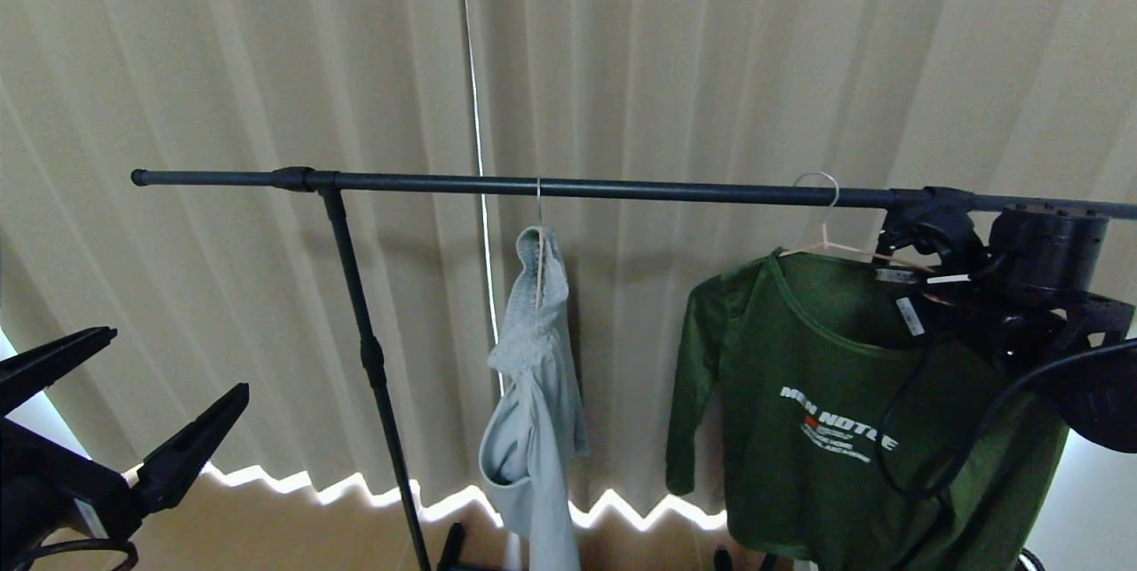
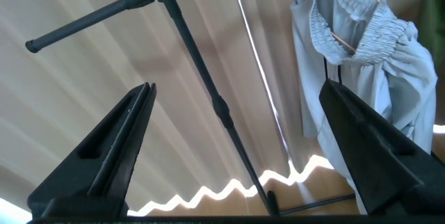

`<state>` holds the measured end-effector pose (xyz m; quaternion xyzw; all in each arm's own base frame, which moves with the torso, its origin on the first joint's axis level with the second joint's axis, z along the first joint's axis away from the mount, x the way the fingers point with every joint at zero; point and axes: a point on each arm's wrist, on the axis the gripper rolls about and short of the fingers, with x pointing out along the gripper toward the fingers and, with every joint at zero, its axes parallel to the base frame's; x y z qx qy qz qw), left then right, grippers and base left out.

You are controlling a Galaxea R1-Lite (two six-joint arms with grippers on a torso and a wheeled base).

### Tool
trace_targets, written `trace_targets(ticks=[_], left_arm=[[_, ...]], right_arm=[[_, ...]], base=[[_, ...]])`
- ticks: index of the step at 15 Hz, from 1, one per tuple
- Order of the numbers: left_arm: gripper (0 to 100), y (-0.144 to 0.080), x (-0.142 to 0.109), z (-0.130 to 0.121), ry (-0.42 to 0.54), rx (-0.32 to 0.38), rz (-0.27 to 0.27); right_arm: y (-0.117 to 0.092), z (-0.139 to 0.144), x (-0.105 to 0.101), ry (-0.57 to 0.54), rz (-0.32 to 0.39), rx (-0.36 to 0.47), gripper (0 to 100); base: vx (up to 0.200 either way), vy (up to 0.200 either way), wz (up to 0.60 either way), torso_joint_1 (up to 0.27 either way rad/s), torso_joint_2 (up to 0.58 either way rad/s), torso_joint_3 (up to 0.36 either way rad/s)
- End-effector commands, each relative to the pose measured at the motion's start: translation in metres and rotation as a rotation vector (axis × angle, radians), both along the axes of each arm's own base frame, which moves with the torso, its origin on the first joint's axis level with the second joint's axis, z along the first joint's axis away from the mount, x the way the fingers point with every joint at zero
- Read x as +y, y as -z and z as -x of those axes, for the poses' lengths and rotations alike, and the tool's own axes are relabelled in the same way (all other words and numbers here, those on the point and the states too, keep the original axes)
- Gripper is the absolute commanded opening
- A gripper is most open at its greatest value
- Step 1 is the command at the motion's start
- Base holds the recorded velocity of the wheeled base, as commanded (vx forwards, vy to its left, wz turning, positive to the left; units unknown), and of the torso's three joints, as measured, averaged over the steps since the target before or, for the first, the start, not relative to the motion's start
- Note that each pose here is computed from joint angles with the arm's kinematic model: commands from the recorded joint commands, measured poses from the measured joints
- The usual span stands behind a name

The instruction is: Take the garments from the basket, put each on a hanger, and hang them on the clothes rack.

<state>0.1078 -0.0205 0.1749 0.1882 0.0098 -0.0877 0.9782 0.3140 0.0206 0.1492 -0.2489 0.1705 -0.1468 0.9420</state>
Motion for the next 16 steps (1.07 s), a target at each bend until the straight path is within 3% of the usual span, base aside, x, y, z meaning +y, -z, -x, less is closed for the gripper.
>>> trace_targets(ticks=[1, 6, 8, 9, 13, 16], left_arm=[[100, 0.001, 0.000, 0.000, 0.000, 0.003, 0.000], [100, 0.001, 0.000, -0.001, 0.000, 0.006, -0.001], [100, 0.001, 0.000, -0.001, -0.002, 0.008, -0.001], [100, 0.001, 0.000, -0.001, -0.002, 0.009, -0.002], [100, 0.002, 0.000, -0.001, -0.002, 0.015, -0.003], [100, 0.005, 0.000, -0.001, -0.002, 0.024, -0.003]], right_arm=[[0.014, -0.004, 0.013, -0.041, 0.004, 0.033, 0], [0.013, 0.006, 0.046, -0.148, -0.001, 0.031, 0], [0.013, 0.009, 0.057, -0.185, -0.013, -0.005, 0], [0.015, 0.012, 0.059, -0.191, -0.014, -0.004, 100], [0.018, 0.018, 0.059, -0.207, -0.048, -0.077, 100], [0.019, 0.022, 0.059, -0.219, -0.125, -0.118, 100]], base=[[0.000, 0.000, 0.00, 0.000, 0.00, 0.000], [0.000, 0.000, 0.00, 0.000, 0.00, 0.000], [0.000, 0.000, 0.00, 0.000, 0.00, 0.000], [0.000, 0.000, 0.00, 0.000, 0.00, 0.000], [0.000, 0.000, 0.00, 0.000, 0.00, 0.000], [0.000, 0.000, 0.00, 0.000, 0.00, 0.000]])
